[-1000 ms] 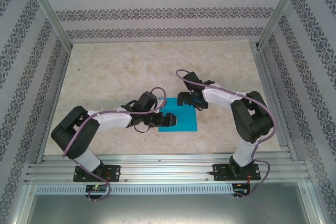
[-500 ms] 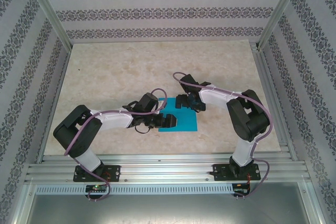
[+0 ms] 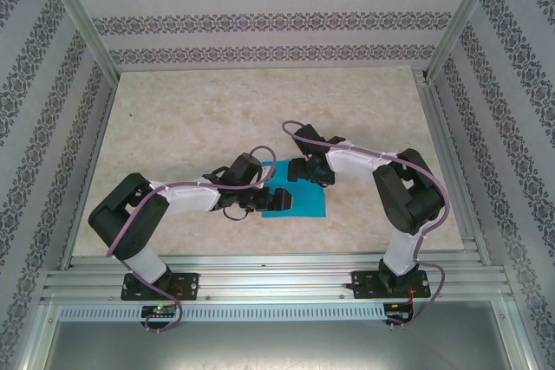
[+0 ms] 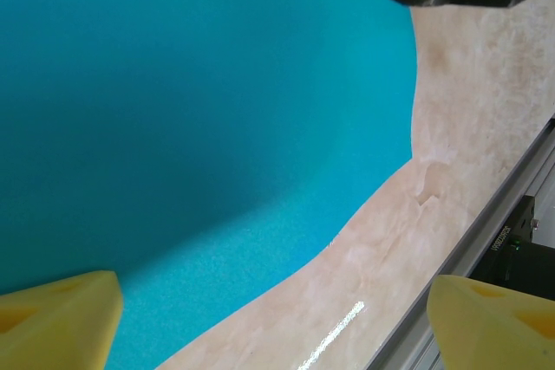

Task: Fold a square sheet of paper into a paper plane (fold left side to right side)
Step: Pick up the square sheet of paper from the center of the table, then place a square sheet of paper at the center of the table, then first fold in half a square sheet of paper at the center of the table.

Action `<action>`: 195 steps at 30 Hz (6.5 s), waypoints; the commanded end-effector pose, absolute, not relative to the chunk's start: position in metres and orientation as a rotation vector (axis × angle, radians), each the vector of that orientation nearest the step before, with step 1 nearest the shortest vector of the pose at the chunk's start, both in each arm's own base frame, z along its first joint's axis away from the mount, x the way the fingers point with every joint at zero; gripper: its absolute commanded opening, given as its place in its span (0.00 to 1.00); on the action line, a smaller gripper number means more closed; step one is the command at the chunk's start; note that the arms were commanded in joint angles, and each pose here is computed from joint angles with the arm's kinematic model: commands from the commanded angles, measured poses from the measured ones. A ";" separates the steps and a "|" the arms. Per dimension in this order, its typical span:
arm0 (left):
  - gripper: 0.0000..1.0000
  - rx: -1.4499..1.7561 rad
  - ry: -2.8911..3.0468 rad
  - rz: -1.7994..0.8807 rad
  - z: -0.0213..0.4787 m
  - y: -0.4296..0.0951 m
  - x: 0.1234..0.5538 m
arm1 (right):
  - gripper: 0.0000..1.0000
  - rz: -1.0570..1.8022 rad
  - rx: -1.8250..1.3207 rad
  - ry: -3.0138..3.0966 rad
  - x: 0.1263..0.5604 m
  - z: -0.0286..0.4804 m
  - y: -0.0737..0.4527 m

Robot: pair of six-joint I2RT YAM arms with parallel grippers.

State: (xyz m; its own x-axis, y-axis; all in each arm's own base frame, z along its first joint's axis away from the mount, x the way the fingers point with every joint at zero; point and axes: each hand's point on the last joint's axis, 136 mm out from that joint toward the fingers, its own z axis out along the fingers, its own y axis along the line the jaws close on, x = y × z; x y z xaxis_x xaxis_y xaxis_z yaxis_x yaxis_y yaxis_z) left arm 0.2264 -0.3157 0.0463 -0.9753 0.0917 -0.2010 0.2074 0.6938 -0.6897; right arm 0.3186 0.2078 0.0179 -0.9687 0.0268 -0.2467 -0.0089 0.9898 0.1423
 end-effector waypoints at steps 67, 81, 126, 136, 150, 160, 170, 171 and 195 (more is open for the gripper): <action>0.94 0.694 1.696 -1.699 0.371 -0.279 0.251 | 0.23 1.744 -0.664 1.489 0.214 0.420 0.260; 0.00 0.687 1.739 -1.664 0.360 -0.281 0.244 | 0.24 1.642 -0.484 1.623 0.252 0.378 0.239; 0.20 0.150 2.712 -1.209 0.091 -0.211 0.293 | 0.31 1.073 0.148 2.725 0.298 0.028 0.273; 0.40 0.159 2.612 -1.371 0.104 -0.227 0.298 | 0.30 1.031 0.129 2.755 0.296 0.020 0.271; 0.44 0.204 2.641 -1.384 0.091 -0.243 0.294 | 0.42 1.234 0.112 2.594 0.317 0.077 0.289; 0.42 0.226 2.645 -1.387 0.088 -0.250 0.293 | 0.50 1.428 0.073 2.529 0.342 0.098 0.327; 0.40 0.232 2.651 -1.390 0.086 -0.252 0.291 | 0.53 1.501 0.022 2.534 0.345 0.091 0.355; 0.40 0.233 2.648 -1.390 0.086 -0.252 0.292 | 0.53 1.510 0.020 2.531 0.346 0.091 0.356; 0.44 0.264 2.600 -1.346 0.107 -0.252 0.290 | 0.00 1.400 -0.004 2.616 0.343 0.072 0.351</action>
State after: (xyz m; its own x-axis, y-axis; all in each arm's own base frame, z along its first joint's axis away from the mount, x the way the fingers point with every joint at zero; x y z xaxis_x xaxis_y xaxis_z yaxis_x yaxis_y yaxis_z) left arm 0.2876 -0.2494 0.0848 -0.9803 0.0674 -0.1859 0.1900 0.5810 -0.7914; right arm 0.3383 0.3572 0.0600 -0.9910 0.0898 -0.0996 -0.0358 0.5387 0.8417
